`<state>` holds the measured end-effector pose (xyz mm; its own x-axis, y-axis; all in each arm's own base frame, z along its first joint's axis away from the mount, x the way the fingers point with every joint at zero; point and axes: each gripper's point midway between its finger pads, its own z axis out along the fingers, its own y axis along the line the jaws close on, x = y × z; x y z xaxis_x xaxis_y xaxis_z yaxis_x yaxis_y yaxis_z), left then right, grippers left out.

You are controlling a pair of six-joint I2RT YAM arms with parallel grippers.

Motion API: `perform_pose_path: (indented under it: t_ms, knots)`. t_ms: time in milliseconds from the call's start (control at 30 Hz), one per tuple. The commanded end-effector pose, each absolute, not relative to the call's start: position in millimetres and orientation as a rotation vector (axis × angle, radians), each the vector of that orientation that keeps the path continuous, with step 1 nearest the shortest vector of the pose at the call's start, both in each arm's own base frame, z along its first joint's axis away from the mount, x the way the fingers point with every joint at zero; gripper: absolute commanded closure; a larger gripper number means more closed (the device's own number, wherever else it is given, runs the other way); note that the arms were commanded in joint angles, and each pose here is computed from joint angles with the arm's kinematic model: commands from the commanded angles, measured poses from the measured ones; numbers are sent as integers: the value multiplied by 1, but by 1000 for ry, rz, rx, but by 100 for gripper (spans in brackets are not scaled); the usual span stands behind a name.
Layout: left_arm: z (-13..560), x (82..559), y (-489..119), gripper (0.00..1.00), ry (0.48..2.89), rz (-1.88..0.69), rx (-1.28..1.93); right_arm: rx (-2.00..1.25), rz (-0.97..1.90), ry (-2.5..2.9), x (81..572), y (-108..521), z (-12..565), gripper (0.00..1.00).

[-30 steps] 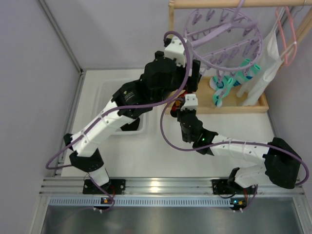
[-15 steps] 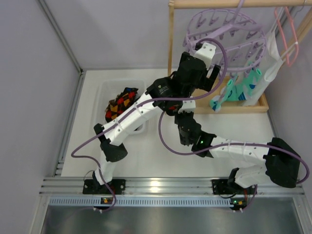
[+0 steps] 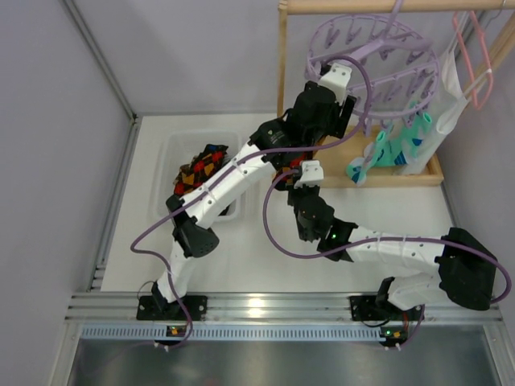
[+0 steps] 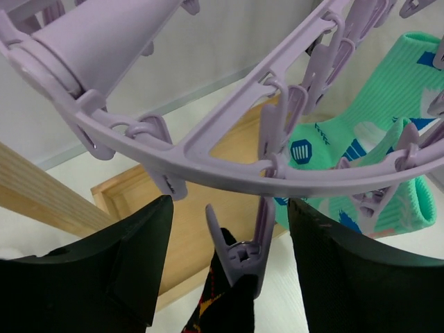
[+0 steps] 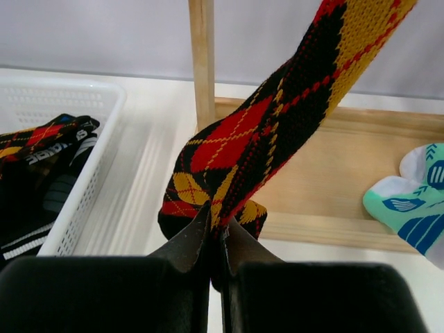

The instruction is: Remove the socks clipped to the hanger

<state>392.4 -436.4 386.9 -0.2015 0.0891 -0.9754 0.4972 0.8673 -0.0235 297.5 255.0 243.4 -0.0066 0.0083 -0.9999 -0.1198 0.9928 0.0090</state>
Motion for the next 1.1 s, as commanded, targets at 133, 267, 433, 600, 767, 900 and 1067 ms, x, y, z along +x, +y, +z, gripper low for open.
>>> perform_pose_path:
  t_ms: [133, 267, 433, 600, 767, 900, 1067]
  knots:
    - [421, 400, -447, 41, 1632, -464, 414, -125, 168, 1555, 287, 270, 250, 100]
    - [421, 403, -446, 60, 1624, -448, 410, -138, 159, 1565, 287, 270, 244, 100]
    - [419, 406, -445, 78, 1626, -430, 405, -137, 162, 1576, 282, 267, 237, 100]
    - [420, 407, -444, 90, 1624, -430, 399, -130, 167, 1591, 275, 257, 215, 100]
    - [424, 400, -438, 53, 1633, -449, 397, -154, 206, 1603, 265, 247, 201, 100]
    - [430, 393, -416, 22, 1647, -414, 351, -224, 290, 1629, 253, 245, 193, 100]
    - [436, 377, -360, 2, 1680, -323, 233, -283, 519, 1630, 238, 241, 191, 100]
